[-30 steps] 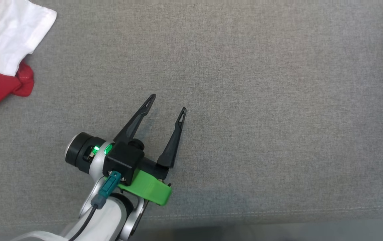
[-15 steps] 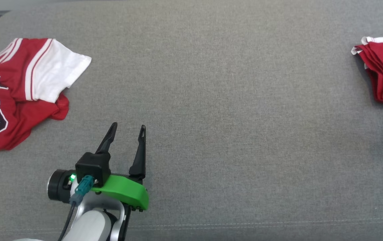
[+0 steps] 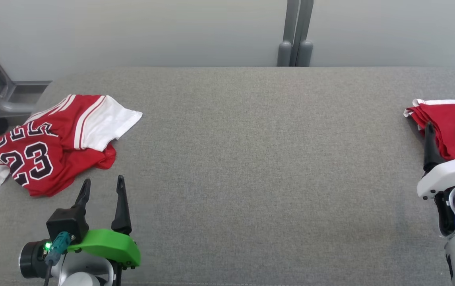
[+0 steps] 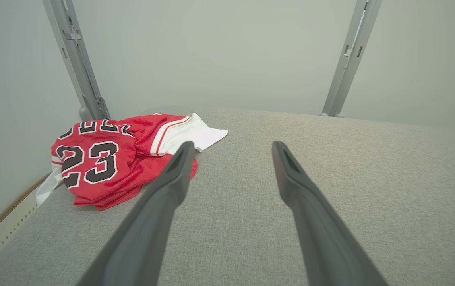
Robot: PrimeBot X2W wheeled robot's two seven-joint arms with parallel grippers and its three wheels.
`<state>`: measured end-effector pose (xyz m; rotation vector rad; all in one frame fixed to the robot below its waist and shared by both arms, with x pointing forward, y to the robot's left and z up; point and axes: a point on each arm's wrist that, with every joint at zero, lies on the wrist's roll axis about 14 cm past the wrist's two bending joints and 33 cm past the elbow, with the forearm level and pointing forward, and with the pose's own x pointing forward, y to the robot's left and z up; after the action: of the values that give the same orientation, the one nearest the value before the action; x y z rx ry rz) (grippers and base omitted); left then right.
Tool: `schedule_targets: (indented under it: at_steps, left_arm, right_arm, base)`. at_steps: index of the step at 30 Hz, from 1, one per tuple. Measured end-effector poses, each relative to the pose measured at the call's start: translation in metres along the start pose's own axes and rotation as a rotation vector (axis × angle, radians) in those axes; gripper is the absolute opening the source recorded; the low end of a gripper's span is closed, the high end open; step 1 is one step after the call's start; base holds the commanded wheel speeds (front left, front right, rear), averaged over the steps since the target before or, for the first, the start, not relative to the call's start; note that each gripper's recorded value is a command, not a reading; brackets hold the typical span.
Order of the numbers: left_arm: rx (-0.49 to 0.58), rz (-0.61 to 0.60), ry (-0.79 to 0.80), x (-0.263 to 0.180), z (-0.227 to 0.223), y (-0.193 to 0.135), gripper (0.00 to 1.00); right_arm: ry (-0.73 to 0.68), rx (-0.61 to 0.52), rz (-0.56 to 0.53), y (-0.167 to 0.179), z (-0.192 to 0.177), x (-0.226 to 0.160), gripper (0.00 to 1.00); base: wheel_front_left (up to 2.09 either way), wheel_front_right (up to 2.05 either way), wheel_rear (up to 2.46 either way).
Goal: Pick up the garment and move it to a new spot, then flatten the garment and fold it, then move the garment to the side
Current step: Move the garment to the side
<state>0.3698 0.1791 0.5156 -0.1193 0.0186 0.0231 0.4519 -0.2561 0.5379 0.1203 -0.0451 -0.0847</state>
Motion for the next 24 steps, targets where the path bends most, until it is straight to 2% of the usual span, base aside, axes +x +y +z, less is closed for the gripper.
schedule_targets:
  at_steps: [6,13,24]
  left_arm:
    - [0.012,0.048,-0.022,-0.014,0.001,0.021,1.00]
    - [0.058,0.024,-0.028,-0.024,-0.003,0.027,1.00]
    - [-0.034,0.034,-0.041,-0.029,-0.007,0.037,1.00]
  right_arm:
    - [-0.026,0.057,0.080,0.036,0.009,-0.021,1.00]
    - [0.011,0.076,0.151,0.066,-0.003,-0.045,1.00]
    - [0.063,0.078,0.222,0.094,-0.025,-0.077,1.00]
  base:
    - [0.00,0.00,0.00]
    - [0.00,0.00,0.00]
    - [0.00,0.00,0.00]
